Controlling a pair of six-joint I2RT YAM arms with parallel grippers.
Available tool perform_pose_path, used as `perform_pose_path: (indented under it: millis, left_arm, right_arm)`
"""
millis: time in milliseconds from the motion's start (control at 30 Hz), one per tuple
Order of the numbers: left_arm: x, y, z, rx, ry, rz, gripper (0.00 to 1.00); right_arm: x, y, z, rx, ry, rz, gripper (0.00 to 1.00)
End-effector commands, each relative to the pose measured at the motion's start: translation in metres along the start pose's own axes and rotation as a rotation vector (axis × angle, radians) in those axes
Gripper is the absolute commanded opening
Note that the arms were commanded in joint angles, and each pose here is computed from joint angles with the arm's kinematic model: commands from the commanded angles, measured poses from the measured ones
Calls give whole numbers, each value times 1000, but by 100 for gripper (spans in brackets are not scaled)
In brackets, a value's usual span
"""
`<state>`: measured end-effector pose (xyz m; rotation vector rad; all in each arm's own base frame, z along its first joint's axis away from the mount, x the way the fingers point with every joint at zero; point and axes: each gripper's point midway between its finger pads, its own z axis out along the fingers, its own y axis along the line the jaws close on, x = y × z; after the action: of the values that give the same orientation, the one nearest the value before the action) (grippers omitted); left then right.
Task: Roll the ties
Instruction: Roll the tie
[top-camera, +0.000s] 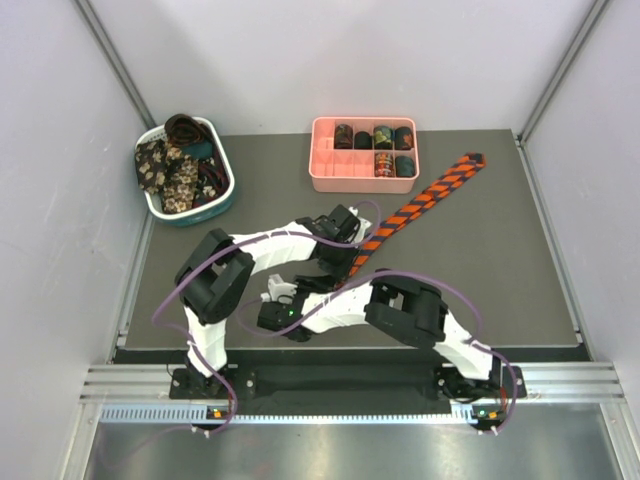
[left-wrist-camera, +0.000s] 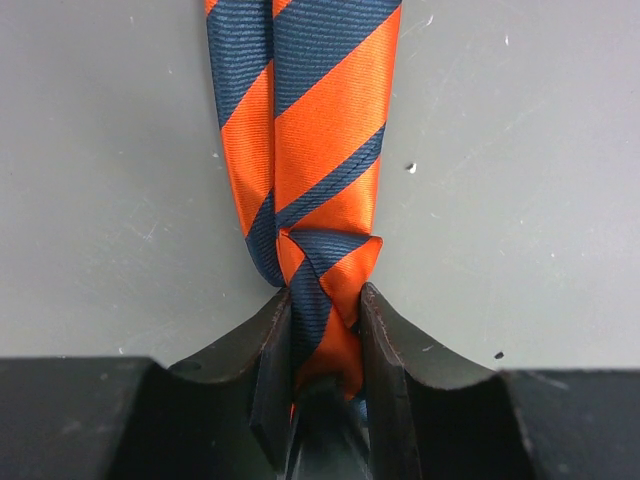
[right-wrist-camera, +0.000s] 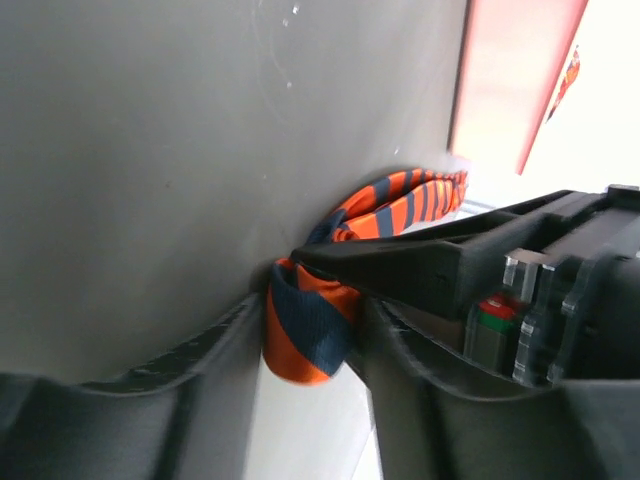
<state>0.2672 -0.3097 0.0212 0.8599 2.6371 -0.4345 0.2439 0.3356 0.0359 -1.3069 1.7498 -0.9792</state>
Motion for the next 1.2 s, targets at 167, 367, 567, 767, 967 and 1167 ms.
perform_pose_path:
  millis: [167, 367, 567, 767, 967, 1167]
  left_arm:
    - [44, 5, 6, -8, 182, -11, 35]
    - [28, 2, 3, 2, 149, 8, 44]
    - [-16, -2, -15, 8, 34, 19, 57]
    - [-67, 19, -59, 17, -242, -90, 68]
    - [-71, 78, -106, -21, -454, -287, 77]
    - [-45, 120, -131, -51, -571, -447, 81]
  right_arm:
    - [21, 30, 24, -82, 95, 10, 12]
    - [13, 28, 21, -98, 63, 50, 0]
    - [-2, 16, 7, -134, -20, 141, 0]
    - [-9, 1, -3, -159, -87, 182, 0]
    - [-17, -6, -11, -214, -187, 233, 0]
    - [-26, -13, -17, -367, -281, 373, 0]
